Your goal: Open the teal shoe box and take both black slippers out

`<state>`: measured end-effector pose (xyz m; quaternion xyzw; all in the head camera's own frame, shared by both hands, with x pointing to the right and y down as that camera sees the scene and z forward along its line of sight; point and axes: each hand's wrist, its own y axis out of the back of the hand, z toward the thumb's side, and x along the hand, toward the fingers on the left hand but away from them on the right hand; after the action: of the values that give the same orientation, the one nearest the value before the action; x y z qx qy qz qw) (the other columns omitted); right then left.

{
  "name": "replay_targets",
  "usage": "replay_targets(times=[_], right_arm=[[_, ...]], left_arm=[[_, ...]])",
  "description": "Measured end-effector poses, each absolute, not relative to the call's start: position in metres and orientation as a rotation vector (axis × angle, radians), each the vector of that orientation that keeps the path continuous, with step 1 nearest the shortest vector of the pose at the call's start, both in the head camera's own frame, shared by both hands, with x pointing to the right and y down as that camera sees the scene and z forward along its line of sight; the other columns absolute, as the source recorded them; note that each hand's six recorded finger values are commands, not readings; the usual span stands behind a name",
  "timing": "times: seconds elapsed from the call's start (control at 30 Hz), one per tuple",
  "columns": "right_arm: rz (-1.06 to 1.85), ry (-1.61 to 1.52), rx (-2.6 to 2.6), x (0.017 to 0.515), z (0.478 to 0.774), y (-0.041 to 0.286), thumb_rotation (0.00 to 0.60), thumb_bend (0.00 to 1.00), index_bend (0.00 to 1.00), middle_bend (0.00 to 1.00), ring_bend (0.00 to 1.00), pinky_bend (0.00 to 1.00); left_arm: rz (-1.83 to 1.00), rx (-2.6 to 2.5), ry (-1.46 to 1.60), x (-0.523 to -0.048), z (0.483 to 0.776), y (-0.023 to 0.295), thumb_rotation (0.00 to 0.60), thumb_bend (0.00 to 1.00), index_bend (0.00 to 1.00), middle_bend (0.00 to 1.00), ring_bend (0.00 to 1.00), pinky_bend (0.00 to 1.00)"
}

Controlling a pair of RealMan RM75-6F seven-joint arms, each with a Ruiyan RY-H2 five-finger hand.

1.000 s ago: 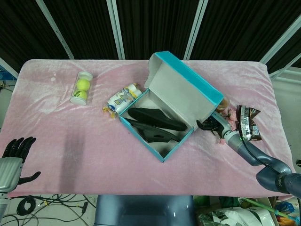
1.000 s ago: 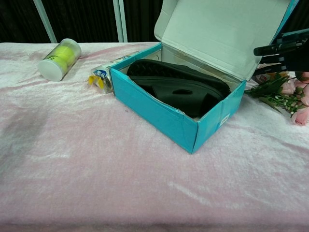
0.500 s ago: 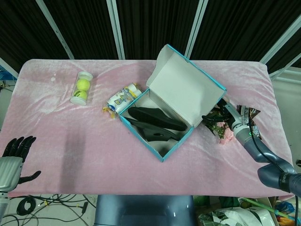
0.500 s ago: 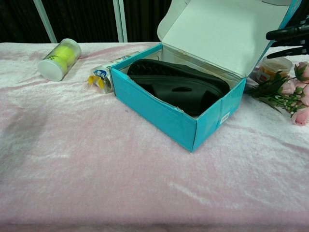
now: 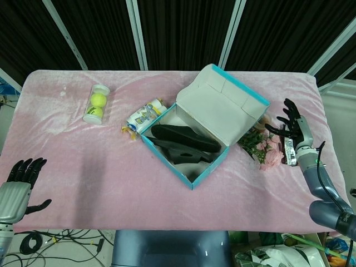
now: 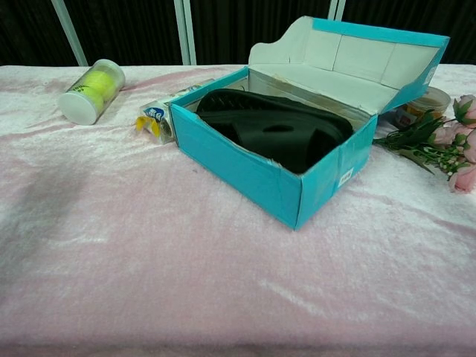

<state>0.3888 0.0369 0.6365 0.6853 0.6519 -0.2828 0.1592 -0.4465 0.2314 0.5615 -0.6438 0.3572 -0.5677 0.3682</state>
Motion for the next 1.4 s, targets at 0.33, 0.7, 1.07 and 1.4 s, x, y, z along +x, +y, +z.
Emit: replay_targets(times=[0.33, 0.7, 1.07, 1.4], right_arm=[[-0.862, 1.853, 2.188, 0.381, 0.613, 0.071, 0.600, 0.00, 0.00, 0.00, 0.00, 0.14], [-1.085, 1.794, 2.365, 0.376, 0.601, 0.117, 0.600, 0.00, 0.00, 0.00, 0.00, 0.14], [-1.295, 1.827, 2.389, 0.392, 0.582, 0.162, 0.600, 0.00, 0.00, 0.00, 0.00, 0.14], [-1.335, 1.855, 2.376, 0.404, 0.573, 0.172, 0.600, 0.00, 0.00, 0.00, 0.00, 0.14]], left_arm=[[-1.342, -1.685, 0.804, -0.411, 0.566, 0.189, 0.600, 0.11, 0.19, 0.25, 0.17, 0.19], [-1.193, -1.818, 0.603, -0.330, 0.586, 0.124, 0.600, 0.12, 0.19, 0.28, 0.23, 0.27], [-1.062, -1.994, 0.492, -0.200, 0.611, 0.068, 0.600, 0.08, 0.17, 0.28, 0.23, 0.26], [-1.049, -2.104, 0.380, -0.083, 0.642, 0.068, 0.600, 0.12, 0.18, 0.29, 0.24, 0.28]])
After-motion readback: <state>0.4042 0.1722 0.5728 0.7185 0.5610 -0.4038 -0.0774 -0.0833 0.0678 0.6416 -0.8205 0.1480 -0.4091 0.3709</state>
